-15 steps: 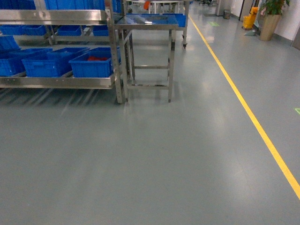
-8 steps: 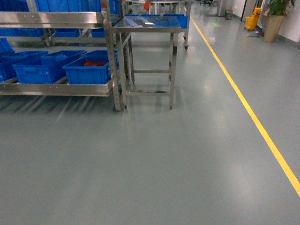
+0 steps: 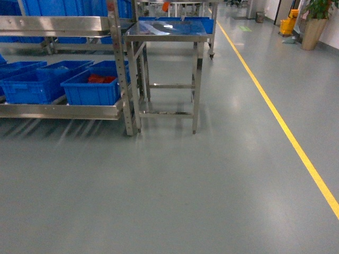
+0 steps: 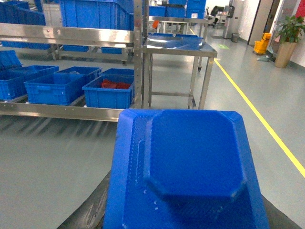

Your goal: Sort blue parts and orange caps into right shelf containers

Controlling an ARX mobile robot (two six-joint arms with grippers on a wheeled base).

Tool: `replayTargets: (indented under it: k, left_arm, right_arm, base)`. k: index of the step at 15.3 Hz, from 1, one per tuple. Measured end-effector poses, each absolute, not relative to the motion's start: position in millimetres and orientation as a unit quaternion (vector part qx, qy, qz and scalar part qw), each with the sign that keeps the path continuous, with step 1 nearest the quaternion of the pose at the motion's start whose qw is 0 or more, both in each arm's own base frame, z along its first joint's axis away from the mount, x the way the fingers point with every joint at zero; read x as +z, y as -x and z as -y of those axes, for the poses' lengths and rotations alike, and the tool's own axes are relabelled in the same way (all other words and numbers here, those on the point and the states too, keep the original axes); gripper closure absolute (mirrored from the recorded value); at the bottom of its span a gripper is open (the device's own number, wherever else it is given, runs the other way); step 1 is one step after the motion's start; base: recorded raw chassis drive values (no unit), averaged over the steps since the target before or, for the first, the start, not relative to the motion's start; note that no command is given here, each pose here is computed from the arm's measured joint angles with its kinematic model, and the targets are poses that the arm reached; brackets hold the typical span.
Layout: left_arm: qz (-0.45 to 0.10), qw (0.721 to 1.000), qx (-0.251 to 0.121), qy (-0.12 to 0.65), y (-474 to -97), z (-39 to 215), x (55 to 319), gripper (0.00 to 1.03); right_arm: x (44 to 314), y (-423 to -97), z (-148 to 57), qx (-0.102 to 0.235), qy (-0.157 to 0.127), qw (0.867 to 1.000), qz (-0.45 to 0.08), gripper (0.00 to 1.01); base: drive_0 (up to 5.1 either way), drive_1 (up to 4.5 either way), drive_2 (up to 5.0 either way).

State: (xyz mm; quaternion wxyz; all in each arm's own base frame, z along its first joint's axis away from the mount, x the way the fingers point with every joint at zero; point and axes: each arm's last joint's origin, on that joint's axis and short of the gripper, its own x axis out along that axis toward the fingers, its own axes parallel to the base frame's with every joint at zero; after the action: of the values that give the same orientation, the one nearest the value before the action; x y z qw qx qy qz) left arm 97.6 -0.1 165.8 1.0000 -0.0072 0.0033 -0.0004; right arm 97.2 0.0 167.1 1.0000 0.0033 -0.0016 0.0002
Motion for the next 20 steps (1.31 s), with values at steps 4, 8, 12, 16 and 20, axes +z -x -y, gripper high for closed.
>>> replayTargets:
  k: [4, 8, 12, 16, 20]
  left_arm:
    - [-0.001, 1.000, 0.000, 0.007, -97.6, 0.1, 166.2, 0.61]
    - [-0.003, 1.000, 0.000, 0.007, -97.6, 0.1, 165.8, 0.61]
    - [-0.003, 1.000, 0.000, 0.007, -97.6, 0.1, 165.8, 0.61]
    - [-0.003, 1.000, 0.000, 0.007, -97.6, 0.1, 165.9, 0.61]
    - [-0.003, 1.000, 0.000, 0.007, -97.6, 0.1, 166.0, 0.61]
  right_arm:
    - [167.1, -97.2, 0.0, 0.000, -0.003, 1.000, 0.002, 0.57]
    - [166.8, -97.2, 0.0, 0.000, -0.003, 1.000, 0.000, 0.57]
    - [167.0, -97.2, 0.0, 0.000, -0.003, 1.000, 0.001, 0.57]
    - [167.1, -97.2, 0.0, 0.000, -0.003, 1.000, 0.002, 0.57]
    - [167.1, -97.2, 0.0, 0.000, -0.003, 1.000, 0.001, 0.57]
  base:
    - [0.0, 4.28, -4.3]
    - [0.0, 4.25, -4.4]
    - [0.1, 4.36, -4.2]
    - [0.1, 4.42, -4.2]
    - [0.1, 4.37, -4.2]
